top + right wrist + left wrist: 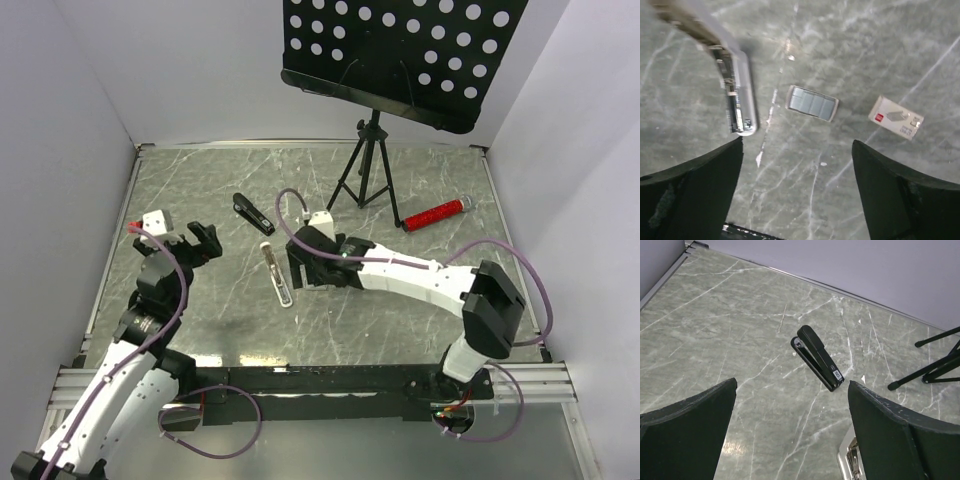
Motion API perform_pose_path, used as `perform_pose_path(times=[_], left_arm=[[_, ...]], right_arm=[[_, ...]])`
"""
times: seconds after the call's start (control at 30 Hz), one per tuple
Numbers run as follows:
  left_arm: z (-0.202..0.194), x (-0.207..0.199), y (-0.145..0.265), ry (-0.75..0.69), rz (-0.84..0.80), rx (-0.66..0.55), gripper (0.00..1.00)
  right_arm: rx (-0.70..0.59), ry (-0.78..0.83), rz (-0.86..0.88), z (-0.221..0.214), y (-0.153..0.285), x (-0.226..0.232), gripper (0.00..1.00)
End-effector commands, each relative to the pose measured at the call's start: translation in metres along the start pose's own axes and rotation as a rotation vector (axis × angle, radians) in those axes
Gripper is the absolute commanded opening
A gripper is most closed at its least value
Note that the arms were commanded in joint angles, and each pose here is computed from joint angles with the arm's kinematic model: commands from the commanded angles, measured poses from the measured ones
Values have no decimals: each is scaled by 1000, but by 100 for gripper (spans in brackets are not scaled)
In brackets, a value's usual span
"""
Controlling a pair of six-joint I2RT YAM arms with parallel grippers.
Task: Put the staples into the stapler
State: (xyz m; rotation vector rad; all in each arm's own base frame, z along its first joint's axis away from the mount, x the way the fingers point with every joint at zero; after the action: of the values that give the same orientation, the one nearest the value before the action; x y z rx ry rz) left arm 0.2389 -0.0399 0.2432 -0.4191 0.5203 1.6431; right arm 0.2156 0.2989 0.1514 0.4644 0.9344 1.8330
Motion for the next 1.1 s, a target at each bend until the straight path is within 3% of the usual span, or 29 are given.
perform_pose_path(times=[0.0, 0.47, 1.07], left_arm=[[13, -8, -3, 26, -29, -79, 97], [18, -11, 5, 20, -38, -115, 97], [17, -16, 8, 12, -67, -108, 97]], right_arm=[[166, -114, -18, -7, -7, -12, 86], [305, -122, -27, 1, -60, 8, 43], [370, -137, -90, -17, -82, 7, 30]])
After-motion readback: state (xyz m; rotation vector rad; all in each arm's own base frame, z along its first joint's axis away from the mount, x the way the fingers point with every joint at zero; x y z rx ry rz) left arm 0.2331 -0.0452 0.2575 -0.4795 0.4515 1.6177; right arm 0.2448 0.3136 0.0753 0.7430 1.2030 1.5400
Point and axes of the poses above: each gripper's point midway between its finger pads, its own y axis back along the fingers, its own x axis along the line the jaws close on, z = x × y, the point moved 4 cm from there along y, back along the fingers, and after that the axes turned 15 degrees about y, right-handed, at the moved point
